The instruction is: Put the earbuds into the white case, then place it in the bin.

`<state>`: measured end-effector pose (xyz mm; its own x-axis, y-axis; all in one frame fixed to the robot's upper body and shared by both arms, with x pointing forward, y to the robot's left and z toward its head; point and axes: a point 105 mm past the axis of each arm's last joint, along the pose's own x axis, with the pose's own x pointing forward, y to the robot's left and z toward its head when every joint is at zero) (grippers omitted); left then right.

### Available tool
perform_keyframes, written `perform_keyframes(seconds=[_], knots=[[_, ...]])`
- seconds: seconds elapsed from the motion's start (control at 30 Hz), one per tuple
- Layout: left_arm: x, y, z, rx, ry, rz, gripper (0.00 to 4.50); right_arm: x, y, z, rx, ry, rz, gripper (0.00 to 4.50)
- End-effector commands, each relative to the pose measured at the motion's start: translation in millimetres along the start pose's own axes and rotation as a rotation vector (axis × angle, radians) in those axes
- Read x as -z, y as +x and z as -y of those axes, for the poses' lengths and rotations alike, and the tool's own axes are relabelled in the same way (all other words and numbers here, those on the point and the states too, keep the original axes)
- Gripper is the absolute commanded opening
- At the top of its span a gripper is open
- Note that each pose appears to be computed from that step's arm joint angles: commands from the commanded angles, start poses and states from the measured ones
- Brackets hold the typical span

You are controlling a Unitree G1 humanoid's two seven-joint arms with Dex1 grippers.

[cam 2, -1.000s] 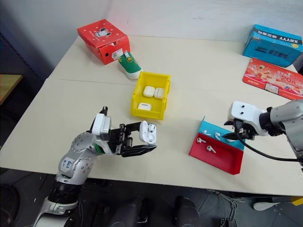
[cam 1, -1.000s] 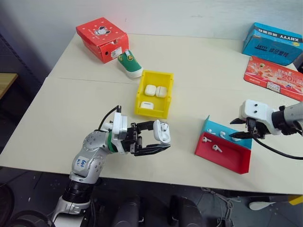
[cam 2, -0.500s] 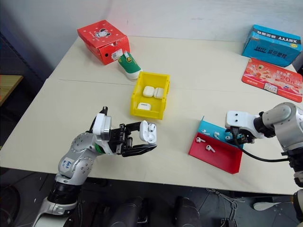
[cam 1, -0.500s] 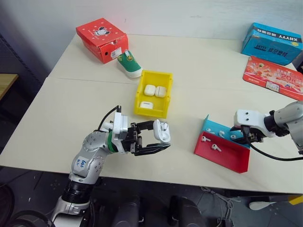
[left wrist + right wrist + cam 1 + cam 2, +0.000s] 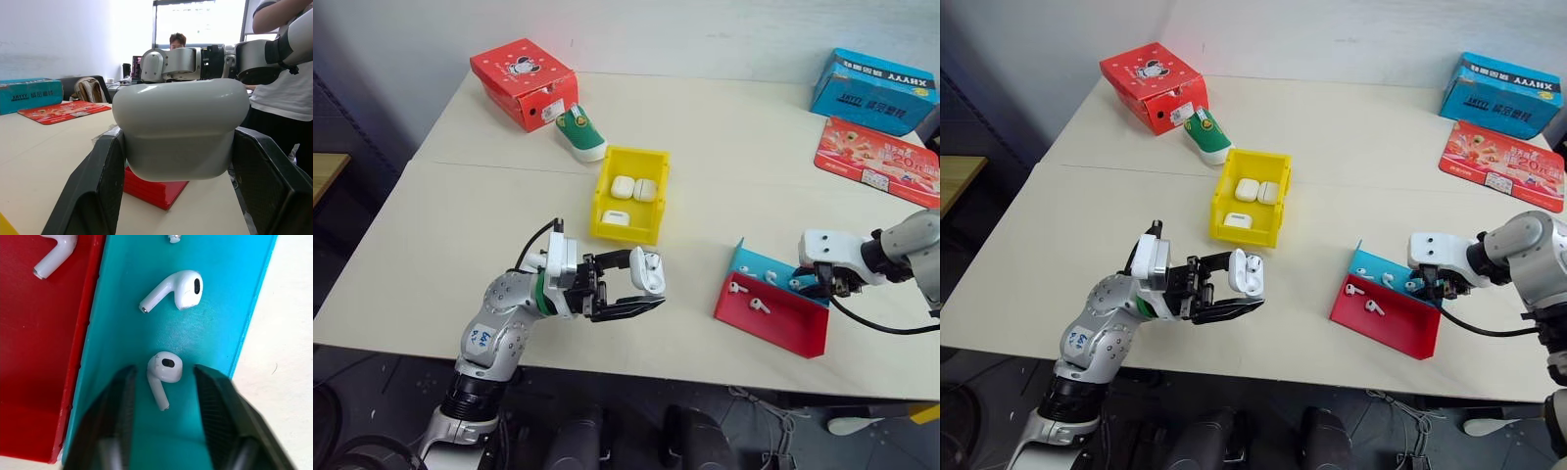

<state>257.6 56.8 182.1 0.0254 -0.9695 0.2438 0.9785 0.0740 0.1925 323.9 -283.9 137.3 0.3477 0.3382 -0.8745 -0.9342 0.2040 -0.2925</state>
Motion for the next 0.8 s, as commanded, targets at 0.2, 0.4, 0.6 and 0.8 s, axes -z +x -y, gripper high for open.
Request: perform_keyframes(seconds=[0.2,0.4,0.6,0.8], knots=[[-9,-1,1,0.000,0.052,0.009,2.79,7,7,1,0.008,0.015,-0.005,0.62],[-9,-1,1,0.001,0.054,0.008,2.79,5,9,2,0.028,0.017,0.026,0.48],[-11,3,0,0.009,0.060,0.017,2.79,-9,-26,24,0.153,0.024,0.113,0.48],[-25,17,-2,0.047,0.103,0.071,2.79,-123,-96,0,-0.047,0.083,0.891,0.48]])
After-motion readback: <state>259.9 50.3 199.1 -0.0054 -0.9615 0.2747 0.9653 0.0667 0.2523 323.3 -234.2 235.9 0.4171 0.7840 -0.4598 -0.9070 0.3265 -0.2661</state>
